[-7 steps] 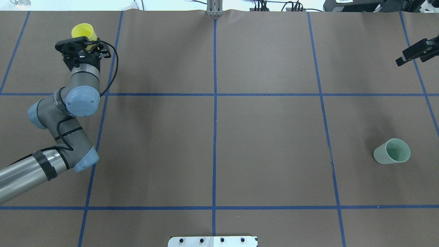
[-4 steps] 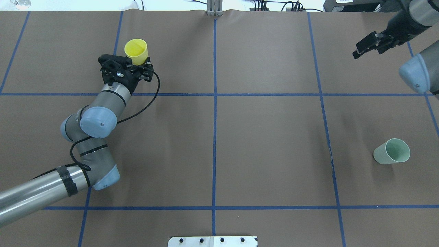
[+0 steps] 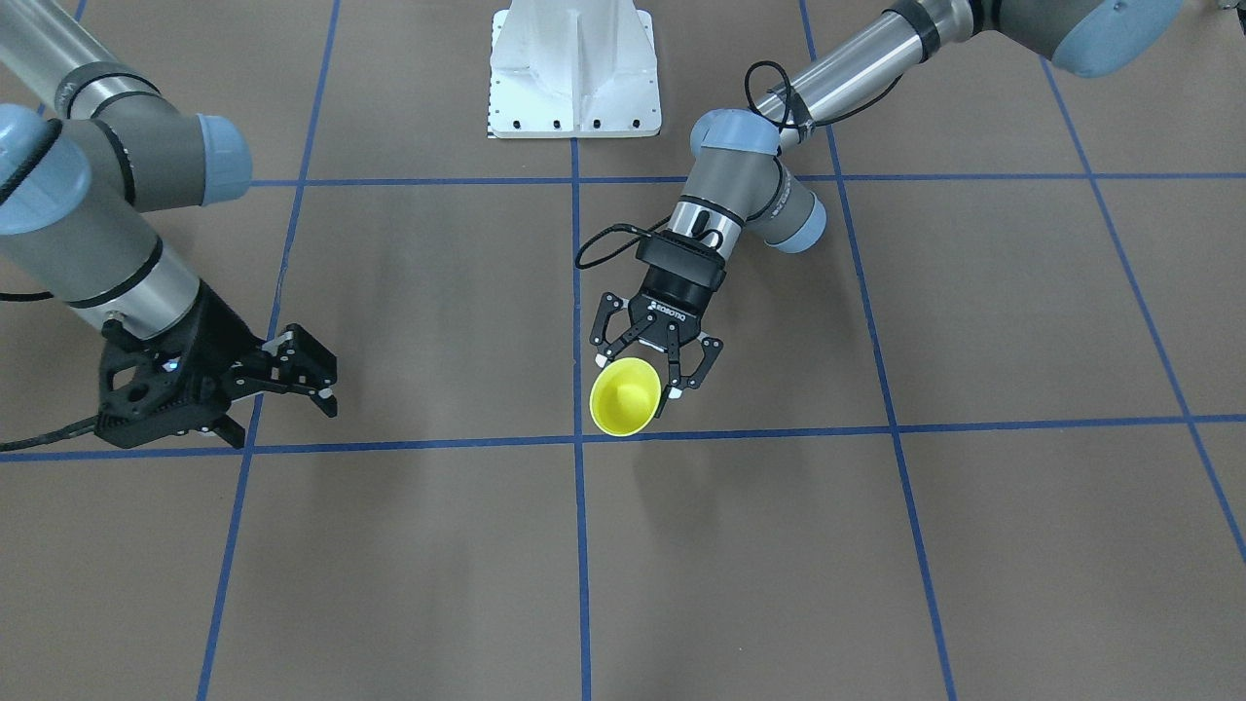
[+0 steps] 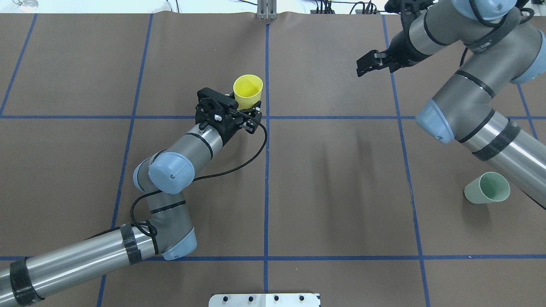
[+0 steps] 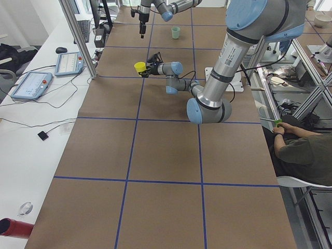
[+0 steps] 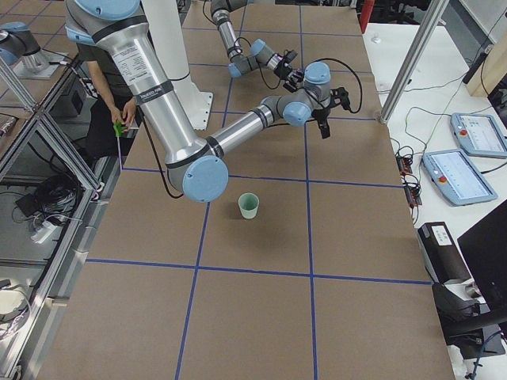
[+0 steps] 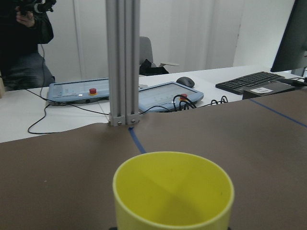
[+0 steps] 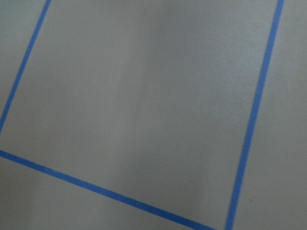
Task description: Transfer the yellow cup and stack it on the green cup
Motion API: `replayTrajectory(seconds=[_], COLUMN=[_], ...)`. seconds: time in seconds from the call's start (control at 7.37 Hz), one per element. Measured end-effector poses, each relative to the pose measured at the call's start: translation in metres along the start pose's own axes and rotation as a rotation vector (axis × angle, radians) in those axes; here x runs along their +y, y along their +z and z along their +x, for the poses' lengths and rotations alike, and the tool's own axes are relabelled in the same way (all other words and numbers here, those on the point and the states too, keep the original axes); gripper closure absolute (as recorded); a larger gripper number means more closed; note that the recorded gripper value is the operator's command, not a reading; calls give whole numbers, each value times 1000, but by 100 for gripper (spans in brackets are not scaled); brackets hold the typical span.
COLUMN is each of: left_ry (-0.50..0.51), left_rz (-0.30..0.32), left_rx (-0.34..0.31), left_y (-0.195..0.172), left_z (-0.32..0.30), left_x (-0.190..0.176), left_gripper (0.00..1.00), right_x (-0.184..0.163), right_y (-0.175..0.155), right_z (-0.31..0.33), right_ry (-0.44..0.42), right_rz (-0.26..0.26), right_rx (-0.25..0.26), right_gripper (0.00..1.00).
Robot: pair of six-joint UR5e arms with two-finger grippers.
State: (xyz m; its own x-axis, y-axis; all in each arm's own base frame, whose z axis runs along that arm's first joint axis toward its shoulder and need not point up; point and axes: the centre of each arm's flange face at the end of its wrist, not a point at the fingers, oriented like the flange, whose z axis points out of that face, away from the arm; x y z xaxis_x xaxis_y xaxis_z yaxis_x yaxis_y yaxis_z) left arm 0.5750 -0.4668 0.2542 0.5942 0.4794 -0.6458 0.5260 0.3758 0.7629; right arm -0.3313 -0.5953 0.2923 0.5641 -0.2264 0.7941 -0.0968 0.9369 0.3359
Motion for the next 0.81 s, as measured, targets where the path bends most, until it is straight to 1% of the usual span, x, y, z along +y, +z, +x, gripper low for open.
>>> replayTrajectory(seconds=[0.14, 0.27, 0.41, 0.54, 0.81], left_ry=[5, 19, 33, 39, 65], left_rz=[-7, -14, -18, -9, 28], left_rx=[37, 67, 91, 118, 167], left_y=[-2, -5, -9, -15, -29], left_z=[18, 36, 49, 60, 79], left_x=[-2, 2, 7, 12, 19], left_gripper=[71, 71, 71, 71, 71], right_x=[-4, -9, -11, -10, -5], right_y=[0, -2, -4, -4, -3], right_z=[-28, -51, -74, -94, -121], right_ry=[18, 29, 51, 82, 142], right_rz=[21, 30, 20, -12, -106], right_rx=[-27, -53, -86, -122, -189], right_gripper=[1, 1, 1, 1, 1])
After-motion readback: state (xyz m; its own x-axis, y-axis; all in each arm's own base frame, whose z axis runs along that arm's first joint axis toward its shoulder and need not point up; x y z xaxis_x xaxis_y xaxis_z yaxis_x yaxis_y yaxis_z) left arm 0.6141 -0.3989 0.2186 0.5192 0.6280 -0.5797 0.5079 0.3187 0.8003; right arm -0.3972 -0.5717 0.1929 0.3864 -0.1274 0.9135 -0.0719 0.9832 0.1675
